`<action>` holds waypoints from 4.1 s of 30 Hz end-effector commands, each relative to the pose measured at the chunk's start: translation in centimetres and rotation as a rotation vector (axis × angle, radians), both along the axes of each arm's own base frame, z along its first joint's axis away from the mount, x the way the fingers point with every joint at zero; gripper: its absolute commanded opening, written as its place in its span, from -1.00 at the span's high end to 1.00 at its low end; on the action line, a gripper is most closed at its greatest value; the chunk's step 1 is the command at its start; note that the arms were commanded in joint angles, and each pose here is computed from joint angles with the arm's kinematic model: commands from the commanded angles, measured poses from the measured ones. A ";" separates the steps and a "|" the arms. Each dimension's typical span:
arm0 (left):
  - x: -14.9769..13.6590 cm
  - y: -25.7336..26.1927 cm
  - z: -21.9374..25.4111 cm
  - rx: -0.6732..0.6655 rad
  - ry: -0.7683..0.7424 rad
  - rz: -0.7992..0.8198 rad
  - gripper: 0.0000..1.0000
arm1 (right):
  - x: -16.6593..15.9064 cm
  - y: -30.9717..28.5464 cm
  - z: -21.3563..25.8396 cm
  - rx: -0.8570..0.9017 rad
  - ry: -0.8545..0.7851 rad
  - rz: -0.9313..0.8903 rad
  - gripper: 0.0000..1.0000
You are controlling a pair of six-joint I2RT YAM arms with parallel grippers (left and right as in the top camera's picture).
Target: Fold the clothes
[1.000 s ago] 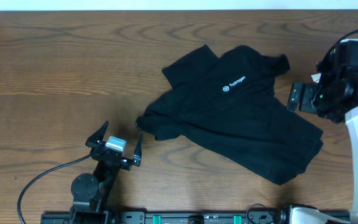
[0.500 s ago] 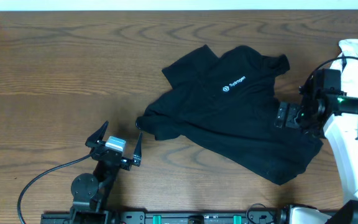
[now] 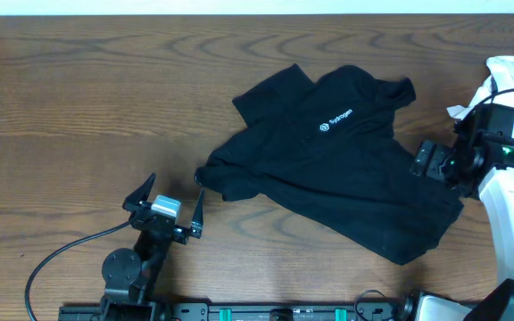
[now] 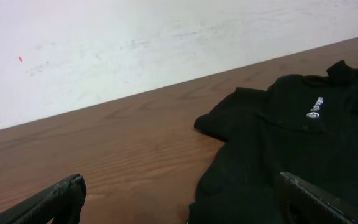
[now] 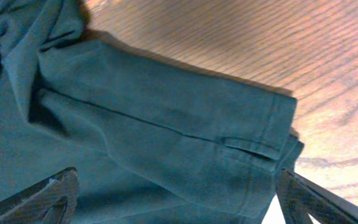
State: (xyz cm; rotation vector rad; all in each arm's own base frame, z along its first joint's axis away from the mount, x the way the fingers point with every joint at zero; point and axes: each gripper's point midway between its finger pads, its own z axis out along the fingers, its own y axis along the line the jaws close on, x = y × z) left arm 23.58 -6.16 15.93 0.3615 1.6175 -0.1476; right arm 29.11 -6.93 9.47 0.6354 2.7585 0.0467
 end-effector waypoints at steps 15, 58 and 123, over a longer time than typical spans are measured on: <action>-0.5 -1.3 -1.5 -0.032 0.050 -0.079 -0.96 | -0.2 -0.6 0.1 0.017 -0.007 -0.040 -0.98; 17.1 -8.7 -0.7 -0.161 0.966 -0.123 -0.96 | -0.2 -0.6 0.1 0.017 -0.007 -0.040 -0.99; 23.4 -2.8 -16.4 -0.058 1.004 0.424 0.88 | -0.2 -0.6 0.1 0.017 -0.007 -0.040 -0.98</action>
